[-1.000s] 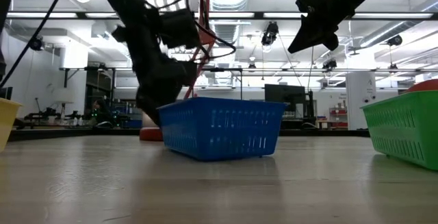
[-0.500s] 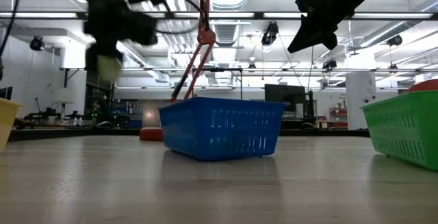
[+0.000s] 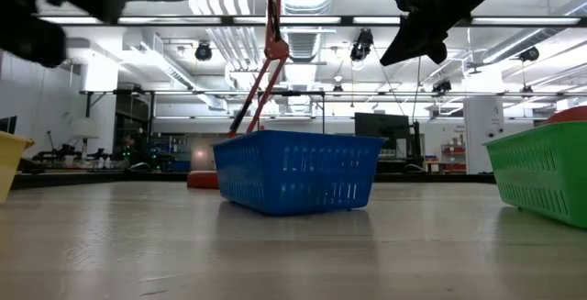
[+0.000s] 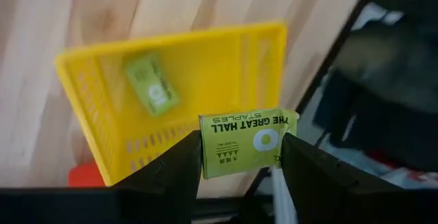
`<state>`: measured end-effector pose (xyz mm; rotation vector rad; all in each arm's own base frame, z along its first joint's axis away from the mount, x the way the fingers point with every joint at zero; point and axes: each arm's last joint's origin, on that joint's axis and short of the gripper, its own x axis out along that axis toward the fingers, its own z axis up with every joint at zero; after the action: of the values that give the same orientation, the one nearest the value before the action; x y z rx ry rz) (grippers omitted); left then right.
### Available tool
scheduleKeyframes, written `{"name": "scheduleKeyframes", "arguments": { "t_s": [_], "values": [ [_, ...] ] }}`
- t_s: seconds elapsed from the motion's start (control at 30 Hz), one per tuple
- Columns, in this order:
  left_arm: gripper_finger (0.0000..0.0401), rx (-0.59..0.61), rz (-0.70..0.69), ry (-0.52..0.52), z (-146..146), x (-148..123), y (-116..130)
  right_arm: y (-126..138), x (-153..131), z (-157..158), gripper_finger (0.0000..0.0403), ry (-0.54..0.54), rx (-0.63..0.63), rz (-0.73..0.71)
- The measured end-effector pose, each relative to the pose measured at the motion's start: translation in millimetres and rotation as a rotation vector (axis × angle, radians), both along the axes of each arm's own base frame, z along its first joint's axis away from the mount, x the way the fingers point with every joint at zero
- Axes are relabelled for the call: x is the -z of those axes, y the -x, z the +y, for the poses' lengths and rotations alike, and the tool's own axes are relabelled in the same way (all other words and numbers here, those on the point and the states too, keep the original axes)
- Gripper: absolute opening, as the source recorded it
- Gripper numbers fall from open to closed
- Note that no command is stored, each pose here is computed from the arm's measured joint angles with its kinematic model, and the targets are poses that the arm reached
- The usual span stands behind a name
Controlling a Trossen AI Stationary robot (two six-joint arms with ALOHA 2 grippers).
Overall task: Pick and place Stapler, Stapler remover, tape
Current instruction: Put the left green staple pin box into the yellow bin, then put the green staple pin box into the yellow bin
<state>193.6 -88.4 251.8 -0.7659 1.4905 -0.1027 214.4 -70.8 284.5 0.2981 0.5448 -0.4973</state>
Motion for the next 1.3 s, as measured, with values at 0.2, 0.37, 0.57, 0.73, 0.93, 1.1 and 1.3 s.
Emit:
{"name": "scheduleKeyframes", "arguments": {
  "t_s": [0.2, 0.37, 0.57, 0.73, 0.93, 1.1, 1.3],
  "values": [
    [0.0193, 0.014, 0.119, -0.034, -10.3, 34.8, -2.4, -9.1, 9.4, -2.7, 0.0008, -0.012, -0.003, 0.035],
    [0.0213, 0.018, 0.169, 0.001, -14.1, 49.3, -8.3, -14.4, 16.2, -3.1, 0.0008, -0.044, -0.034, 0.057],
    [0.0285, -0.002, 0.190, -0.002, -12.8, 48.8, -7.0, -15.3, 17.4, -3.0, 0.0008, -0.055, -0.043, 0.059],
    [0.0324, 0.018, 0.157, 0.017, -8.7, 39.2, -0.6, -15.3, 17.4, -3.0, 0.0008, -0.053, -0.045, 0.060],
    [0.0324, 0.031, 0.108, 0.005, 6.6, 30.1, 3.7, -15.2, 17.4, -3.1, 0.0008, -0.051, -0.047, 0.062],
    [0.0323, 0.020, 0.034, -0.024, 28.7, 26.6, -5.9, -15.3, 17.4, -2.9, 0.0008, -0.059, -0.042, 0.058],
    [0.0322, 0.038, -0.144, -0.164, 63.4, 14.0, -21.3, -15.2, 17.4, -2.8, 0.0008, -0.107, -0.006, 0.037]
  ]
}}
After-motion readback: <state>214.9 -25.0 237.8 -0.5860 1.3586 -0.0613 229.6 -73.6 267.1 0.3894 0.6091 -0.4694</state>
